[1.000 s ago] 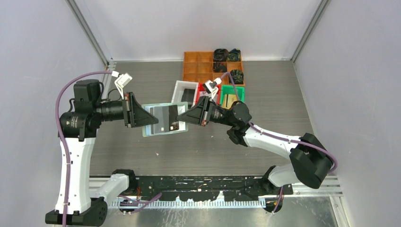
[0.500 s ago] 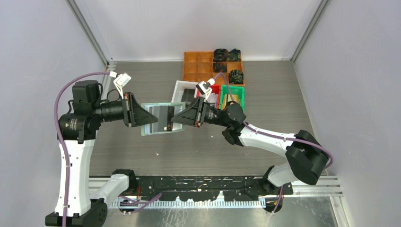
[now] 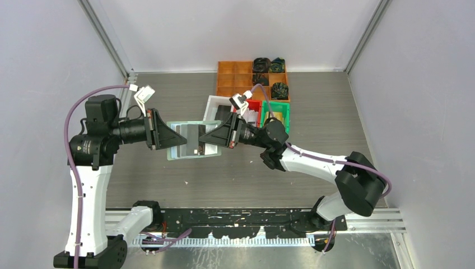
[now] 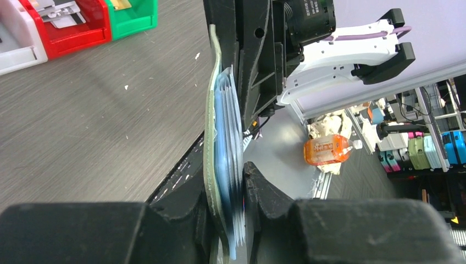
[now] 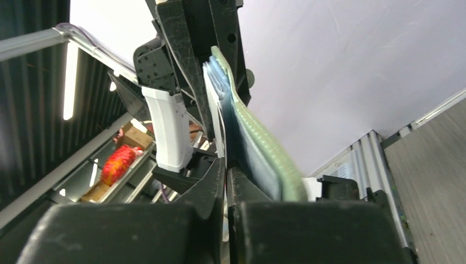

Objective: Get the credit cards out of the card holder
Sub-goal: Remove the credit card from the card holder, then place the card holder at the center of the board, then place the credit card in the storage box.

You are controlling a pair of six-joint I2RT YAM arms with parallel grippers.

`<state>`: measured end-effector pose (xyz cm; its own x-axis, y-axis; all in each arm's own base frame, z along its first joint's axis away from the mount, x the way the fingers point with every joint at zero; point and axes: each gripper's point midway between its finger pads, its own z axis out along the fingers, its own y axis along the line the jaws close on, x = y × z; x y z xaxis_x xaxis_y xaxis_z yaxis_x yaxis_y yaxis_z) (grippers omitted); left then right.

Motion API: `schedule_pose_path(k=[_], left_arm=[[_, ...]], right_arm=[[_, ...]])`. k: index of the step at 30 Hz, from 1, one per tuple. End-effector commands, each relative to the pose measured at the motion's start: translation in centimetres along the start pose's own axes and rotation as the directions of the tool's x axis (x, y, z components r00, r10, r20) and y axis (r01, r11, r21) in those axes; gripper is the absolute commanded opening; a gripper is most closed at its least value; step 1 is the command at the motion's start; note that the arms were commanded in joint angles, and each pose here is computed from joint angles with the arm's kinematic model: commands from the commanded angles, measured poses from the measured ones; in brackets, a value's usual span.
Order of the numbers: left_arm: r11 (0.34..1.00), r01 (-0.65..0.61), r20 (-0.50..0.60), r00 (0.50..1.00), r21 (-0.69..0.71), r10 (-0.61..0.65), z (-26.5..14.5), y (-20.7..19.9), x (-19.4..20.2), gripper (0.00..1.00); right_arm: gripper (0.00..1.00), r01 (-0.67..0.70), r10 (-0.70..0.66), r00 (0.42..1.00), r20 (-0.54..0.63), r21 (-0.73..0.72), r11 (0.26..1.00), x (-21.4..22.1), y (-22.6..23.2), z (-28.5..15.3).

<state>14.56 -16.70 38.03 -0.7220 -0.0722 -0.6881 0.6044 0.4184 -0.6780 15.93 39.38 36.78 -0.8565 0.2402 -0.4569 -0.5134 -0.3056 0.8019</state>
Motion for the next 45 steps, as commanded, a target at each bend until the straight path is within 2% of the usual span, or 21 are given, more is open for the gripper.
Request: schedule_pose_path(k=[1, 5, 11, 14, 16, 18, 22, 25, 29, 30, 32, 34, 37, 40, 45], left_arm=[[0.995, -0.094, 0.039, 0.995, 0.012, 0.094, -0.5, -1.3, -1.1, 0.0], [0.993, -0.114, 0.028, 0.993, -0.023, 0.115, -0.5, -0.5, -1.0, 0.0], [0.988, -0.145, 0.025, 0.989, -0.055, 0.147, -0.7, -0.1, -1.1, 0.0], [0.982, -0.172, 0.019, 0.985, -0.075, 0.174, -0.8, 0.3, -0.9, 0.0], [0.974, -0.2, 0.003, 0.98, -0.103, 0.201, -0.9, 0.9, -0.6, 0.0], [0.964, -0.233, -0.018, 0.972, -0.131, 0.233, -1.1, 1.6, -0.1, 0.0], [0.921, -0.336, -0.083, 0.942, -0.199, 0.326, -1.5, 3.9, 1.1, 0.0], [0.88, -0.397, -0.183, 0.915, -0.26, 0.359, -1.8, 7.0, 2.6, 0.0], [0.803, -0.48, -0.369, 0.86, -0.352, 0.353, -2.4, 13.2, 5.0, 0.0], [0.779, -0.51, -0.42, 0.837, -0.365, 0.351, -2.4, 14.8, 5.6, 0.0], [0.691, -0.588, -0.537, 0.775, -0.42, 0.334, -3.0, 18.5, 6.5, 0.0], [0.592, -0.695, -0.66, 0.673, -0.408, 0.335, -2.7, 21.4, 7.4, 0.0], [0.424, -0.826, -0.786, 0.523, -0.371, 0.33, -2.6, 25.4, 7.7, 0.0], [0.303, -0.89, -0.845, 0.432, -0.342, 0.316, -1.9, 28.4, 7.4, 0.0], [0.076, -0.946, -0.903, 0.324, -0.316, 0.282, -0.8, 32.8, 5.5, 0.0]], right_arm=[[0.02, 0.048, -0.044, 0.998, 0.05, -0.096, 0.994, -1.7, 3.0, -0.2], [0.01, 0.073, -0.07, 0.995, 0.072, -0.041, 0.996, -2.4, 2.4, -2.0], [0.01, 0.132, -0.142, 0.987, 0.077, 0.119, 0.984, -3.3, 0.4, -5.1], [0.01, 0.148, -0.17, 0.979, 0.11, 0.183, 0.972, -4.8, 0.2, -6.9], [0.01, 0.125, -0.174, 0.972, 0.16, 0.276, 0.953, -6.8, -0.9, -8.5], [0.01, 0.11, -0.196, 0.963, 0.186, 0.392, 0.914, -8.6, -2.6, -10.0], [0.01, 0.138, -0.263, 0.956, 0.128, 0.596, 0.791, -10.6, -6.3, -11.0], [0.01, 0.152, -0.281, 0.955, 0.089, 0.669, 0.728, -12.0, -9.3, -11.0], [0.01, 0.147, -0.272, 0.961, 0.044, 0.753, 0.641, -13.8, -13.7, -10.9], [0.01, 0.134, -0.26, 0.965, 0.039, 0.778, 0.613, -14.0, -15.6, -11.1], [0.01, 0.129, -0.258, 0.966, 0.027, 0.813, 0.567, -15.0, -17.8, -11.2], [0.01, 0.12, -0.239, 0.971, 0.009, 0.847, 0.518, -15.4, -20.2, -11.5], [0.01, 0.113, -0.21, 0.978, -0.015, 0.878, 0.465, -16.0, -23.4, -11.6], [0.01, 0.11, -0.192, 0.981, -0.028, 0.896, 0.431, -16.7, -25.9, -11.5], [0.01, 0.115, -0.177, 0.983, -0.046, 0.908, 0.402, -17.9, -28.7, -10.7]])
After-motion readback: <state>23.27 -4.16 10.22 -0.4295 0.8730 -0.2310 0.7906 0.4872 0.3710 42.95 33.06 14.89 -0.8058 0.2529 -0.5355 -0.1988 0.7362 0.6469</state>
